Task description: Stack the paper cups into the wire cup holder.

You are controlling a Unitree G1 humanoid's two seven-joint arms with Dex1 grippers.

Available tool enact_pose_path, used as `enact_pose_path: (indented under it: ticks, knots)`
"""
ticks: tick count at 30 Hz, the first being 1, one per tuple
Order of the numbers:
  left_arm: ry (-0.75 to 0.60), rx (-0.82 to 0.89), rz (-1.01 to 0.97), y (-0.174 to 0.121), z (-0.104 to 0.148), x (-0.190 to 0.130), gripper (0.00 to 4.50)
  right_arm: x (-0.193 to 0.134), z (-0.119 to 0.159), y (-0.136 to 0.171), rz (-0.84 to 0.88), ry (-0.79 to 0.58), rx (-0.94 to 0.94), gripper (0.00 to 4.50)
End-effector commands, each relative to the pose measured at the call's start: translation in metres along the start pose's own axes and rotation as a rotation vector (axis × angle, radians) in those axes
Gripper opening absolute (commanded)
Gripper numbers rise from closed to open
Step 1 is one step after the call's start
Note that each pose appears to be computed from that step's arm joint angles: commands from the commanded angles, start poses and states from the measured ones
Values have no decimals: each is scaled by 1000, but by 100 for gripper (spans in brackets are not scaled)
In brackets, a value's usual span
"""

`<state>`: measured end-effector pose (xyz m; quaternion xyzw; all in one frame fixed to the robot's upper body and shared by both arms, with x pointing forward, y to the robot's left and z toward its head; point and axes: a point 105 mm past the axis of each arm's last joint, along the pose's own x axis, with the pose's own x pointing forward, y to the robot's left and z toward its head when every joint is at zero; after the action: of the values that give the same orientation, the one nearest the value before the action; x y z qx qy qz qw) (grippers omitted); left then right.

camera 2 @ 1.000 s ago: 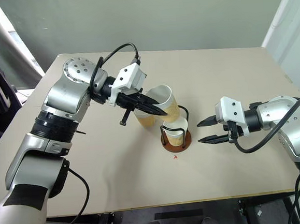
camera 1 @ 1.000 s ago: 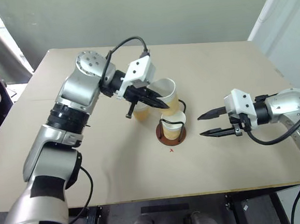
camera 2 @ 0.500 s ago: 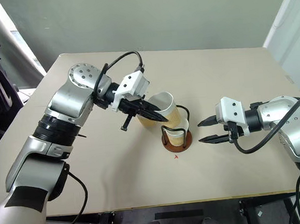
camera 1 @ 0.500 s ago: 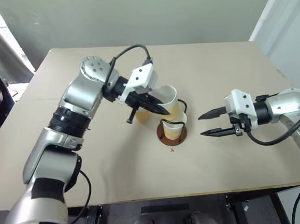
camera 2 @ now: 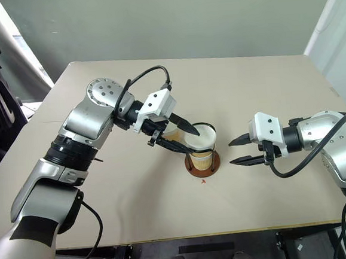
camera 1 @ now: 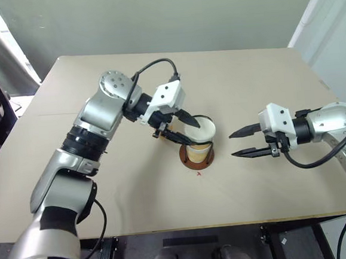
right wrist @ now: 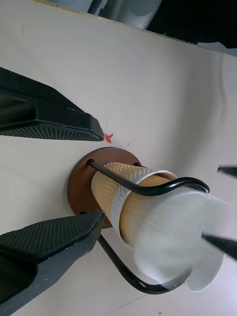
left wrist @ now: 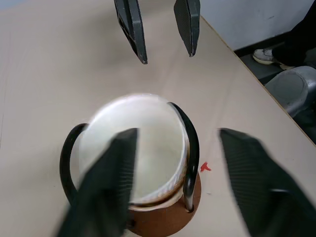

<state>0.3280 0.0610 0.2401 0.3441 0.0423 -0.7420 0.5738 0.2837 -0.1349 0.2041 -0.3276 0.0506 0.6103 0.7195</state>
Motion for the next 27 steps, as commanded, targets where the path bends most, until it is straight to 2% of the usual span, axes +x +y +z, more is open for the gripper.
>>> enact_pose_path:
  ticks: [1,2,6,14,21,27]
  knots:
    - [4,46,-16,-1,7,-4,423,-5,7,-2,-23,4,-40,220]
    - [3,49,-11,0,8,-5,446,-5,7,-2,-23,4,-40,220]
    - [-3,57,35,5,8,-10,446,-5,7,-2,-23,5,-40,220]
    - [77,99,339,34,-9,-51,446,3,15,-4,-52,-40,-29,220]
    - [195,90,426,30,-41,-73,446,5,13,-3,-37,-38,-31,220]
    - [282,117,384,20,-58,-70,446,6,13,-2,-23,-35,-27,220]
